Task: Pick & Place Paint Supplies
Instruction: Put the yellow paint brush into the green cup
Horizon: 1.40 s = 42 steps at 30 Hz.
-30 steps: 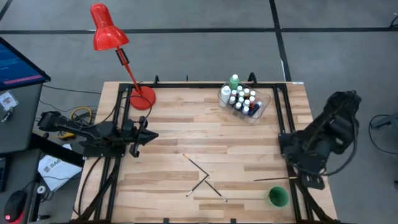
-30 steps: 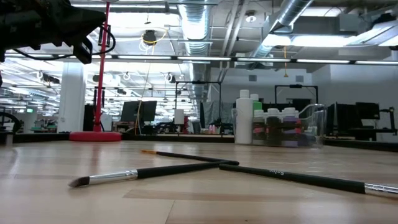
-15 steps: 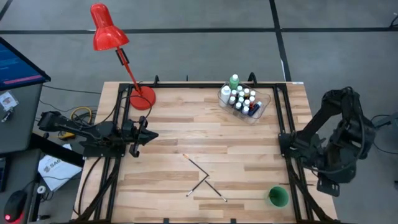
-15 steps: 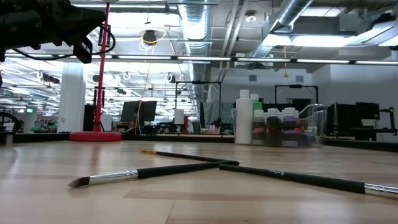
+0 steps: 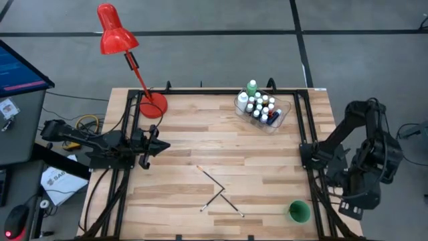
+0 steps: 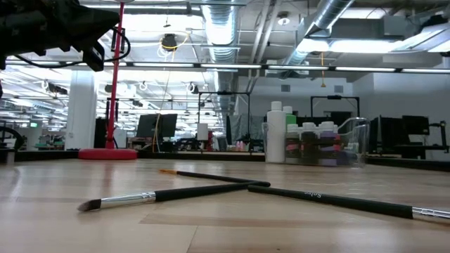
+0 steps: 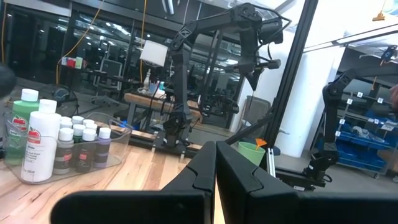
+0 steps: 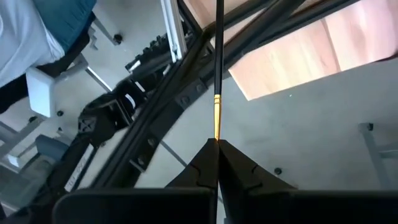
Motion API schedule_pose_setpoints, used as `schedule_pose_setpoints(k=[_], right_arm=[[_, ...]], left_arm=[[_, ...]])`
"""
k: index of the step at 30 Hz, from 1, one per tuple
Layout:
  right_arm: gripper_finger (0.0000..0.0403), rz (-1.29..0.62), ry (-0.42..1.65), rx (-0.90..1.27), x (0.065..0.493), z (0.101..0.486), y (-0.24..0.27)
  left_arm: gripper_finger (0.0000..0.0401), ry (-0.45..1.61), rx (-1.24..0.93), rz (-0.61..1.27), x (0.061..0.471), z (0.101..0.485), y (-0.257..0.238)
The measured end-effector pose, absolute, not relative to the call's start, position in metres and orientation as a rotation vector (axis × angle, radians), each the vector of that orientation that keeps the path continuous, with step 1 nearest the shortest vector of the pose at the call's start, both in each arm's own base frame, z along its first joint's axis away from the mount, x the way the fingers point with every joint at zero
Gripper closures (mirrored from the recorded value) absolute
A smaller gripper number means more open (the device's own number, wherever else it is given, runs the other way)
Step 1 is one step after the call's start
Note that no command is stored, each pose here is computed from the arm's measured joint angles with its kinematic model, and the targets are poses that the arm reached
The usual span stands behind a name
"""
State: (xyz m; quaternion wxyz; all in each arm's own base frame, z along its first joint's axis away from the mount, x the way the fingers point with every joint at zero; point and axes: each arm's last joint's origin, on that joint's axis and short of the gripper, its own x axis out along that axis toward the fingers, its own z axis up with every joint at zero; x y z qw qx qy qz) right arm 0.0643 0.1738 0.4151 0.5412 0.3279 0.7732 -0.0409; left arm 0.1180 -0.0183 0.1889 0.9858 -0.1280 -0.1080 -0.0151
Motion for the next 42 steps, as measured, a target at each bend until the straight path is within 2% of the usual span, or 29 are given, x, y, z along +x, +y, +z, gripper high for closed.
schedule_pose_setpoints(k=[8, 31, 36, 42], right_arm=[[0.0403, -0.144, 1.885, 0.794, 0.089, 0.405, 0.184], [0.0403, 0.054, 2.091, 0.691, 0.182, 0.351, 0.208], [0.0403, 0.101, 2.113, 0.698, 0.187, 0.349, 0.207], [0.0403, 0.076, 2.091, 0.774, 0.168, 0.370, 0.195]], left_arm=[[0.0399, -0.218, -0.258, -0.031, 0.118, 0.189, -0.018], [0.0399, -0.219, -0.258, -0.031, 0.118, 0.189, -0.018], [0.0399, -0.220, -0.258, -0.031, 0.118, 0.189, -0.018], [0.0399, -0.221, -0.258, -0.031, 0.118, 0.189, -0.018]])
